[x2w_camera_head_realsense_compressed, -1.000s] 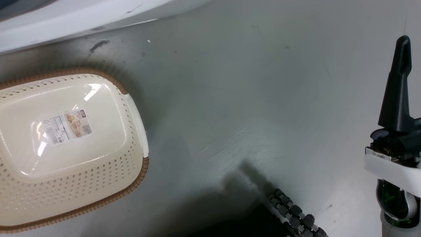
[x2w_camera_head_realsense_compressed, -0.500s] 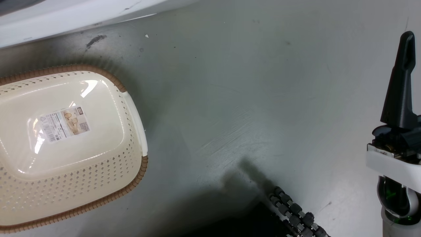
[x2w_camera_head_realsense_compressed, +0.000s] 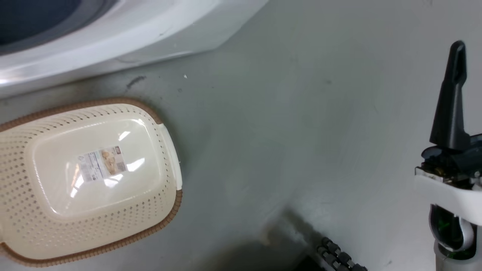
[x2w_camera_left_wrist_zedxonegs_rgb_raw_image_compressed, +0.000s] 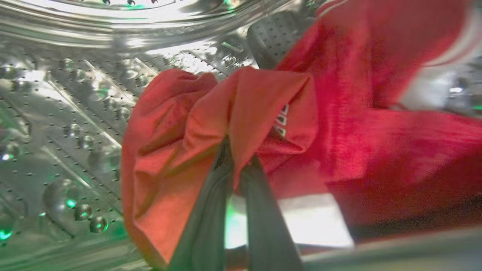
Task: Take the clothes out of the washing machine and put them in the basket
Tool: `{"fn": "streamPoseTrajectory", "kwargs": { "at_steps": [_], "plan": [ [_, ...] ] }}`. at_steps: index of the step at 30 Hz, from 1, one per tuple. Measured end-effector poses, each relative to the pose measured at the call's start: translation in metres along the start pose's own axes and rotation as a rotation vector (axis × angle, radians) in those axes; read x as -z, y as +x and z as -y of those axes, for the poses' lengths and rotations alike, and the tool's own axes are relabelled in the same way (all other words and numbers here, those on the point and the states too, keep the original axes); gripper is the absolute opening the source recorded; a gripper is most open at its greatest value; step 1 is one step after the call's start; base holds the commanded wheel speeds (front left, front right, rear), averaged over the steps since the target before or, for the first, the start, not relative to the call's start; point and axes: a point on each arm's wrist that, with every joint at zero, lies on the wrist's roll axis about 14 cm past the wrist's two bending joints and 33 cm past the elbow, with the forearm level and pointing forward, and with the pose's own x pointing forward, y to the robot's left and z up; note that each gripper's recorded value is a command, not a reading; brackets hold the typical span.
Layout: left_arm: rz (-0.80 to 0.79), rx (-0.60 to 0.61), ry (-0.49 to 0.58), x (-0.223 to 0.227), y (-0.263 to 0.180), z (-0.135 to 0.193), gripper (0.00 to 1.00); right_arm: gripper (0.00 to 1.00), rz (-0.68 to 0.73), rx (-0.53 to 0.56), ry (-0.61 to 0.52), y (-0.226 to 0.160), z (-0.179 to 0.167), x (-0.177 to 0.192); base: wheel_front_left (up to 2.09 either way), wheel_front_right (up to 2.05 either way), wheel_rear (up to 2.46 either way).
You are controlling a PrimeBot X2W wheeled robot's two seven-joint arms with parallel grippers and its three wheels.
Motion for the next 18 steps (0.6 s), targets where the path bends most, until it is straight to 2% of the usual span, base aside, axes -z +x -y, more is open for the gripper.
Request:
{"fn": "streamPoseTrajectory", "kwargs": {
  "at_steps": [11, 18],
  "plan": [
    [0.180, 0.060, -0.026, -0.024, -0.074, 0.016, 0.00, 1.00, 0.094, -0.046, 0.011, -0.020, -0.017, -0.051, 0.00, 0.00, 0.00],
    [0.260, 0.076, -0.047, -0.020, -0.119, 0.022, 0.00, 1.00, 0.143, -0.072, 0.027, -0.035, -0.027, -0.077, 0.00, 0.00, 0.00]
  ]
}}
